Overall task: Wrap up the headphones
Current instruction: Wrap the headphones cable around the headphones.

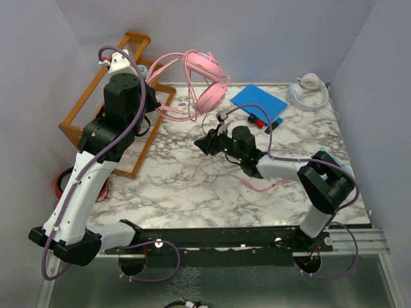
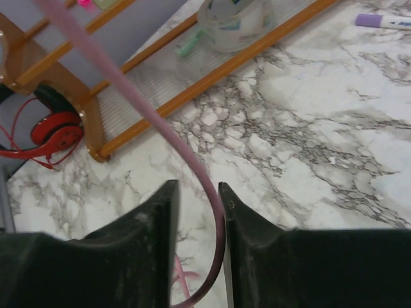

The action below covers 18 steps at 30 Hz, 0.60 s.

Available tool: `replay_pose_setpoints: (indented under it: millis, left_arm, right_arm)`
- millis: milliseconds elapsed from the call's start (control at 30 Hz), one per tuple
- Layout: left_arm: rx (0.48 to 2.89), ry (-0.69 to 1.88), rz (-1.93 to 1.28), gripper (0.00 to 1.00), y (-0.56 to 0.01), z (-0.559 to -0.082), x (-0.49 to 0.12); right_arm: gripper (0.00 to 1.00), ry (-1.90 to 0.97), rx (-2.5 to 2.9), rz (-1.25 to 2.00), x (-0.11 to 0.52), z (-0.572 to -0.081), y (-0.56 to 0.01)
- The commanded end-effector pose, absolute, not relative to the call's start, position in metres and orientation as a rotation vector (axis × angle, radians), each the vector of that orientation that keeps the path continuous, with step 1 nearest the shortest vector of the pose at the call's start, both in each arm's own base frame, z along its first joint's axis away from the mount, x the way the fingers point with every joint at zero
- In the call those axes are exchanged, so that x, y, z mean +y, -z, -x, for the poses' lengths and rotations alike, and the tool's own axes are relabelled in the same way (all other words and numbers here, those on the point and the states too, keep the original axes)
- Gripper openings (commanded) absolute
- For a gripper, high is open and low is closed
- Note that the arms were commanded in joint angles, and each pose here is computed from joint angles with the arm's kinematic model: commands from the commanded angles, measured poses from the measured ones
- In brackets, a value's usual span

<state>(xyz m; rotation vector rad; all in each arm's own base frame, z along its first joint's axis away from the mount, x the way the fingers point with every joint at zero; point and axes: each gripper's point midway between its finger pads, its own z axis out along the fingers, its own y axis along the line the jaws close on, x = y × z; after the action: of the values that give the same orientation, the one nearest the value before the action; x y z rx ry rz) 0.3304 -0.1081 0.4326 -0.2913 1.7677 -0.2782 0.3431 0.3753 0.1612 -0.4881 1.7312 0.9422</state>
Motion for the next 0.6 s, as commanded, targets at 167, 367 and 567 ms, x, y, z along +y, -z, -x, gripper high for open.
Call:
replay_pose_setpoints:
  millis: [167, 367, 567]
  left_arm:
    - [1.643, 0.368, 0.353, 0.0, -0.472, -0.329, -0.107]
    - [1.687, 0.386, 0.376, 0.0, -0.454, -0.343, -0.118]
    - [1.731, 0.479, 0.429, 0.0, -0.439, -0.357, -0.136]
  right_arm:
    - [0.1, -1.29, 1.655, 0.645, 0.397, -0.273, -0.2]
    - [0.01, -1.419, 1.634, 0.83, 0.41, -0.198, -0.208]
    - [0.0, -1.472, 1.654, 0.915, 0.413, -0.151, -0.212]
